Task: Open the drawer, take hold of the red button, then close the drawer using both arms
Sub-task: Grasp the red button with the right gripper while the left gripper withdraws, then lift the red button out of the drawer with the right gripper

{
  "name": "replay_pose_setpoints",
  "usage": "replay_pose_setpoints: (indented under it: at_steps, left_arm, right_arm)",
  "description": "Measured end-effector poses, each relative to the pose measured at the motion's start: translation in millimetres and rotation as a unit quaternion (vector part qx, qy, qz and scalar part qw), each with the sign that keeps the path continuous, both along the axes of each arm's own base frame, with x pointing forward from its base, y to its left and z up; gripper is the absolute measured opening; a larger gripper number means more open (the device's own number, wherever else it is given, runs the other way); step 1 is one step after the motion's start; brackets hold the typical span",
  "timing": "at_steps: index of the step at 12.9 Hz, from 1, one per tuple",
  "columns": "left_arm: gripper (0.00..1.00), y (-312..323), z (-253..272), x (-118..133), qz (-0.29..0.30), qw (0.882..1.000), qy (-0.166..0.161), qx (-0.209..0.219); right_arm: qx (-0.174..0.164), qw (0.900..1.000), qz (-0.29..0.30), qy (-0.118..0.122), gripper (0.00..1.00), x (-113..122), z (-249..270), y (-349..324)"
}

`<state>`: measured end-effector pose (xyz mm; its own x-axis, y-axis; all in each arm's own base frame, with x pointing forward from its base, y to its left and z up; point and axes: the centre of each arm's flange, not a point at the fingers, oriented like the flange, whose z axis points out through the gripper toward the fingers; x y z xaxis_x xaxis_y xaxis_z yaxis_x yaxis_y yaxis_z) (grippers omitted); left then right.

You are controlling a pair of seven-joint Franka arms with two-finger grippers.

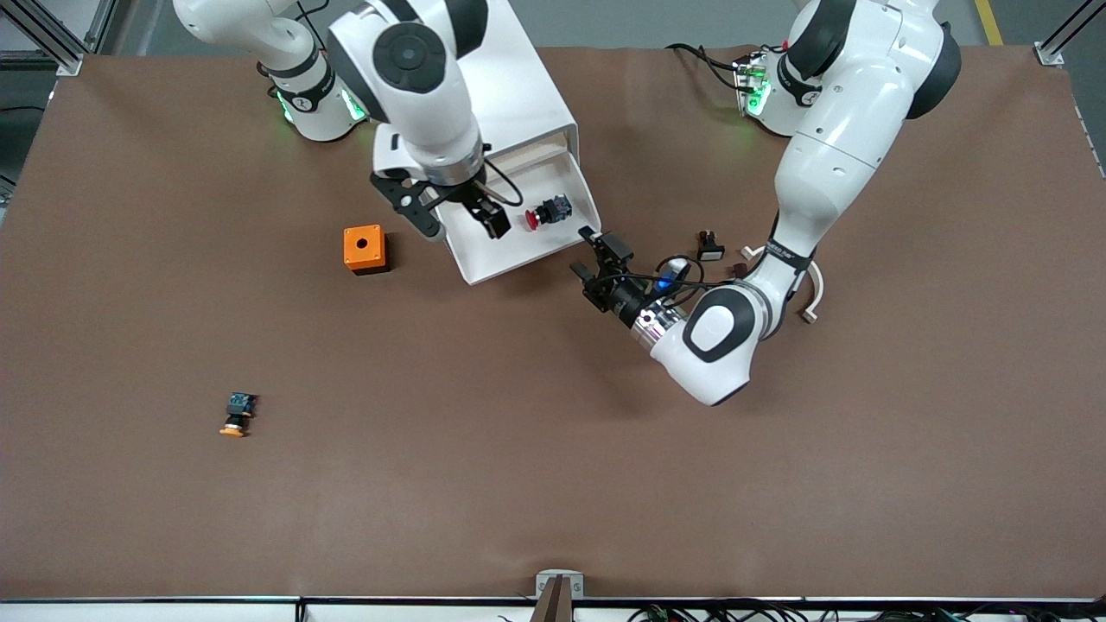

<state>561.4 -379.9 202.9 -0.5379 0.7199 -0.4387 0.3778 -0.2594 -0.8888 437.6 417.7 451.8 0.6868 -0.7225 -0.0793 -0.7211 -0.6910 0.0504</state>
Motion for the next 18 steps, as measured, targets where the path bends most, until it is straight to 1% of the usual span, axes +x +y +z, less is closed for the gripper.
replay_pose_setpoints:
  at_steps: [1,2,3,4,5,6,7,8,10,11,12,14,17,18]
  left_arm:
    - [1.0,5.1,4.6,6.5,-0.001,0.999,-0.037,-0.039]
    - [1.0,10.0,10.3,13.5,-0.007,0.994,-0.079,-0.074]
    - [1.0,15.0,16.5,20.4,-0.02,0.987,-0.125,-0.103]
    - [1.0,19.3,22.9,26.7,-0.038,0.976,-0.171,-0.128]
    - [1.0,22.9,28.3,31.4,-0.06,0.963,-0.215,-0.149]
    - [1.0,26.4,34.4,35.1,-0.09,0.947,-0.259,-0.166]
    - [0.99,30.2,42.2,39.5,-0.12,0.928,-0.306,-0.178]
    - [0.99,33.6,54.0,46.0,-0.148,0.904,-0.357,-0.181]
    - [0.99,39.4,81.9,60.5,-0.191,0.86,-0.445,-0.163]
    - [0.99,41.8,93.8,67.1,-0.208,0.838,-0.481,-0.15]
    - [0.99,43.4,105.6,73.3,-0.229,0.814,-0.517,-0.136]
    - [0.99,36.3,126.4,78.5,-0.271,0.766,-0.573,-0.107]
    - [0.99,14.2,138.3,74.6,-0.323,0.698,-0.636,-0.061]
    - [0.99,9.3,139.1,72.1,-0.333,0.68,-0.651,-0.05]
  right_arm:
    - [0.001,1.0,-0.007,0.001,1.0,-4.1,-5.7,8.2]
    - [0.002,1.0,-0.018,-0.001,1.0,-6.8,-11.3,15.4]
    - [0.004,1.0,-0.03,-0.004,1.0,-9.6,-18.1,23.3]
    - [0.003,0.999,-0.039,-0.005,1.0,-14.5,-26.7,32.9]
    - [0.002,0.999,-0.047,-0.006,1.0,-20.2,-36.3,42.8]
    - [0.001,0.998,-0.055,-0.008,1.0,-25.7,-46.4,52.6]
    - [0.001,0.998,-0.064,-0.009,1.0,-30.5,-55.8,61.4]
    - [0.002,0.997,-0.072,-0.012,1.0,-34.2,-65.5,69.3]
    - [-0.002,0.997,-0.081,-0.013,1.0,-41.5,-85.8,82.0]
    - [-0.003,0.996,-0.083,-0.013,0.99,-44.0,-93.1,86.1]
    - [-0.005,0.997,-0.082,-0.012,0.98,-46.8,-99.3,89.7]
    - [-0.006,0.996,-0.084,-0.011,0.97,-52.5,-106.2,96.1]
    - [-0.006,0.996,-0.087,-0.01,0.96,-61.6,-108.9,103.7]
    - [-0.006,0.996,-0.086,-0.01,0.89,-63.0,-108.8,104.8]
